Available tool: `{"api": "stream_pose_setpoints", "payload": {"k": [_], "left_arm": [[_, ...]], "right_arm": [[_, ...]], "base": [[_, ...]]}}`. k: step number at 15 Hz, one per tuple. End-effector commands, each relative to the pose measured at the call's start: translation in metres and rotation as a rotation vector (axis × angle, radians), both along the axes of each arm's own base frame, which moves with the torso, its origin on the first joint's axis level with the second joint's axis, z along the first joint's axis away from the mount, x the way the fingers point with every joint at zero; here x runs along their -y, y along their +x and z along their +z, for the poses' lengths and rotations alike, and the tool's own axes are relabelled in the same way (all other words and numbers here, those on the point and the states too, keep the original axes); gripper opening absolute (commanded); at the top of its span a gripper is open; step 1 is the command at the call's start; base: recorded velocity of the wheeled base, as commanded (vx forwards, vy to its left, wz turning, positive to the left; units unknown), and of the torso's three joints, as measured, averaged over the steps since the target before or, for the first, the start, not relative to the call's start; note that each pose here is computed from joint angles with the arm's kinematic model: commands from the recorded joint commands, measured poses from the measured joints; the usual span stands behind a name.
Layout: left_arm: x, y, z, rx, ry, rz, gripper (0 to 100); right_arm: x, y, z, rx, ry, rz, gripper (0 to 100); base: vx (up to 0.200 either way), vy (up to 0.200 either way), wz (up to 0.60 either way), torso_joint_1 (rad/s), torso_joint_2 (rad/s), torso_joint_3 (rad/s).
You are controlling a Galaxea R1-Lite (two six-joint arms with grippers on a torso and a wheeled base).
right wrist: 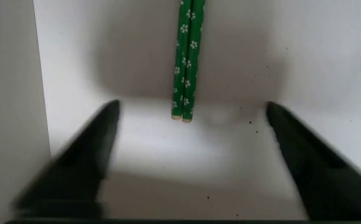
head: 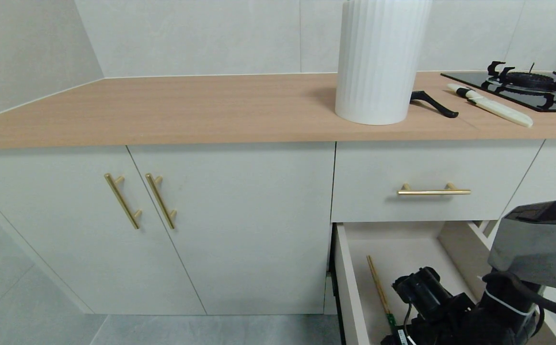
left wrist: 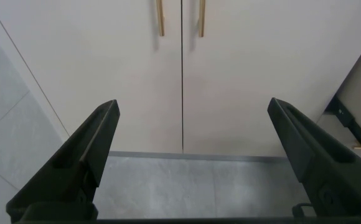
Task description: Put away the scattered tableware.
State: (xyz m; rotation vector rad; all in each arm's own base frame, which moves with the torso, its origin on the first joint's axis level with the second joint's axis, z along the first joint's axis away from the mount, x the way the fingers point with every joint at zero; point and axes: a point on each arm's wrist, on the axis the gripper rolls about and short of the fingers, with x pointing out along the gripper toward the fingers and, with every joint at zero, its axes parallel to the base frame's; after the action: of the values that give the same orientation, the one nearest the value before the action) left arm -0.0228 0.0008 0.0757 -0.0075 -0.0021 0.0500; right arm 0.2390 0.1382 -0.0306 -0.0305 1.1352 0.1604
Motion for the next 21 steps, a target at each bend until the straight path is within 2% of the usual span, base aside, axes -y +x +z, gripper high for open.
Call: {"api": "stream_pose_setpoints", "payload": {"k": [1, 4, 6, 7, 9, 10, 13, 17, 21], "left_arm": [[0.000, 0.000, 0.000, 0.001, 0.000, 0.001, 100], [0.000, 0.000, 0.000, 0.001, 0.000, 0.001, 100], [0.000, 0.000, 0.000, 0.001, 0.000, 0.001, 100], [0.000, 0.000, 0.000, 0.000, 0.000, 0.001, 100], [0.000, 0.000, 0.000, 0.001, 0.000, 0.001, 100], [0.000, 0.000, 0.000, 0.001, 0.000, 0.001, 100], [0.000, 0.000, 0.000, 0.000, 0.000, 0.001, 100], [0.000, 0.000, 0.000, 0.001, 0.000, 0.001, 100], [0.000, 0.000, 0.000, 0.000, 0.000, 0.001, 100]], "right_arm": [[0.001, 0.000, 0.022, 0.059, 0.034, -0.002, 100], [0.015, -0.010, 0.085, 0.145, 0.080, -0.025, 100], [0.030, -0.017, 0.128, 0.154, 0.084, -0.059, 100], [0.044, -0.028, 0.167, 0.168, 0.093, -0.091, 100], [0.062, -0.049, 0.212, 0.213, 0.108, -0.122, 100], [0.068, -0.057, 0.226, 0.237, 0.107, -0.124, 100], [0.080, -0.083, 0.248, 0.308, 0.092, -0.061, 100], [0.082, -0.089, 0.248, 0.323, 0.081, -0.037, 100], [0.082, -0.089, 0.248, 0.324, 0.078, -0.034, 100]], "base": [[0.000, 0.000, 0.00, 0.000, 0.00, 0.000], [0.000, 0.000, 0.00, 0.000, 0.00, 0.000], [0.000, 0.000, 0.00, 0.000, 0.00, 0.000], [0.000, 0.000, 0.00, 0.000, 0.00, 0.000], [0.000, 0.000, 0.00, 0.000, 0.00, 0.000], [0.000, 0.000, 0.00, 0.000, 0.00, 0.000], [0.000, 0.000, 0.00, 0.000, 0.00, 0.000], [0.000, 0.000, 0.00, 0.003, -0.02, -0.007], [0.000, 0.000, 0.00, 0.072, -0.25, -0.262]]}}
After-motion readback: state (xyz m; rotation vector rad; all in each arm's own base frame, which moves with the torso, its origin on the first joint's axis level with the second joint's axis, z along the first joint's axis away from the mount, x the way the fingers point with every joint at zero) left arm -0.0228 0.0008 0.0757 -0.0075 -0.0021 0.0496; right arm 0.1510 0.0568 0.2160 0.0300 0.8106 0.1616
